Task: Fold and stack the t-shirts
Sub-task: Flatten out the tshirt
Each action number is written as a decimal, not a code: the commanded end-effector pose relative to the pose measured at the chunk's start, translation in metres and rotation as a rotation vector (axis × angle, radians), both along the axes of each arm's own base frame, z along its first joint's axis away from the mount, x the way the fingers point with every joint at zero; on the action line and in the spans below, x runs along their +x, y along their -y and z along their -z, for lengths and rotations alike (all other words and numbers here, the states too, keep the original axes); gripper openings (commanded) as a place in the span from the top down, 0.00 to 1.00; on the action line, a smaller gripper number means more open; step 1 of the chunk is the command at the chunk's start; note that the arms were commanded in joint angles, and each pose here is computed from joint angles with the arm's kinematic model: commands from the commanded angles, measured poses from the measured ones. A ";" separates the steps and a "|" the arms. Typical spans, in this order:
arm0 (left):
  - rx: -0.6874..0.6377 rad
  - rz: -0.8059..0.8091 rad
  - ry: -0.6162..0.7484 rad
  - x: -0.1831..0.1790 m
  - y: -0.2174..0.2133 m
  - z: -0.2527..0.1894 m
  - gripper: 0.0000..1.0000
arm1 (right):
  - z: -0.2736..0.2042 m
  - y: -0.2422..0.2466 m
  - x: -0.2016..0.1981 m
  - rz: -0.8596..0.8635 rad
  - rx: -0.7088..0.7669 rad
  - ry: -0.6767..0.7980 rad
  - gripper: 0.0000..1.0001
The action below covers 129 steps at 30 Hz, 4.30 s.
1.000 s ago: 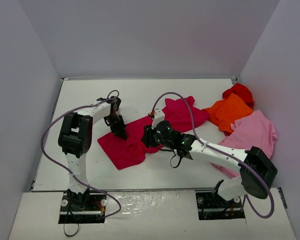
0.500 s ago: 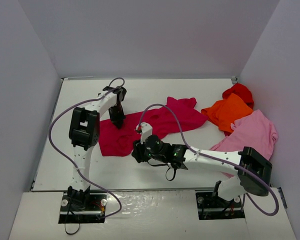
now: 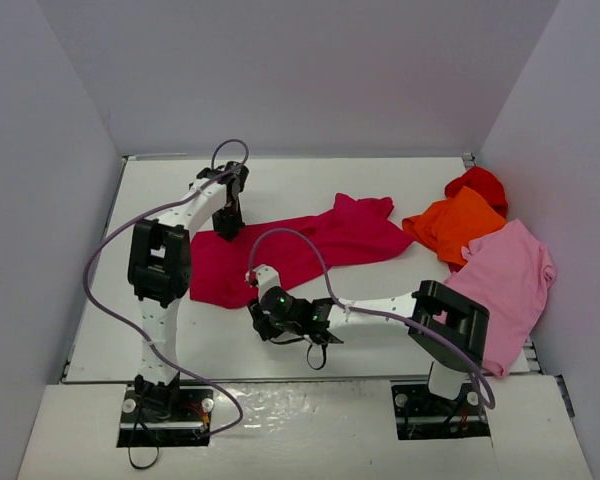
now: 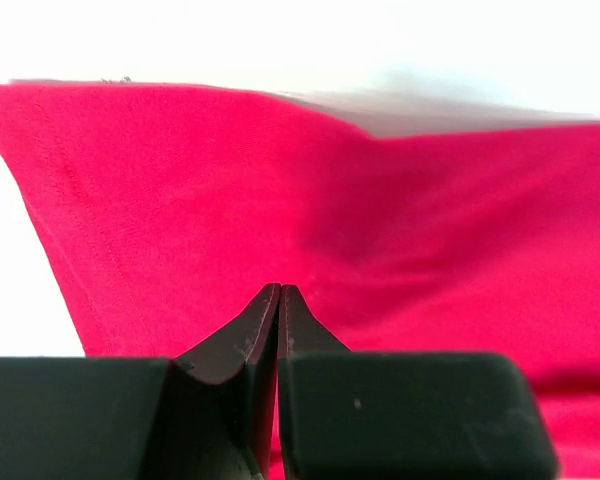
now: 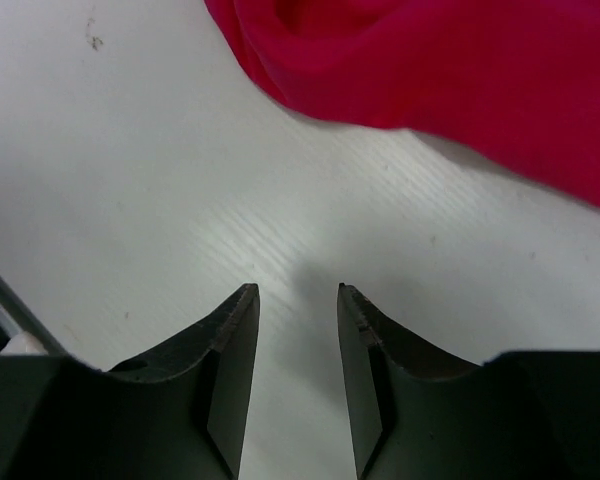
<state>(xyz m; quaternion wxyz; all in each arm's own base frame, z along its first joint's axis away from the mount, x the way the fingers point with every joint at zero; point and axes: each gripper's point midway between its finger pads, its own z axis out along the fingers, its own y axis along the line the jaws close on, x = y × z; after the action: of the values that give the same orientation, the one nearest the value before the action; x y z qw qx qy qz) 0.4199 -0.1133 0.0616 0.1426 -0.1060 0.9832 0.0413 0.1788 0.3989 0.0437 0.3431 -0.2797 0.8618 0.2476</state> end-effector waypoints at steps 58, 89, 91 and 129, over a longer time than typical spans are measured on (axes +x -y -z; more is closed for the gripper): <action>-0.381 -0.149 0.400 -0.007 -0.040 -0.140 1.00 | 0.029 -0.046 0.178 0.003 -0.763 0.689 0.61; -0.447 -0.129 0.361 -0.004 -0.028 -0.125 1.00 | -0.070 -0.068 0.140 0.082 -0.744 0.962 1.00; -0.453 -0.126 0.359 -0.004 -0.027 -0.125 1.00 | -0.096 -0.065 0.148 0.117 -0.697 0.967 1.00; -0.504 -0.100 0.379 -0.006 -0.021 -0.138 1.00 | -0.046 -0.044 0.162 0.037 -0.442 0.549 0.58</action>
<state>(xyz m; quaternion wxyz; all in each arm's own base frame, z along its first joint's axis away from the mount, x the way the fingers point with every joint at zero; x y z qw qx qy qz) 0.4058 -0.0930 0.1675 0.2452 -0.1971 0.9286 -0.1969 0.3397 0.4314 0.0497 0.4617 -0.4182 0.7792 -0.0687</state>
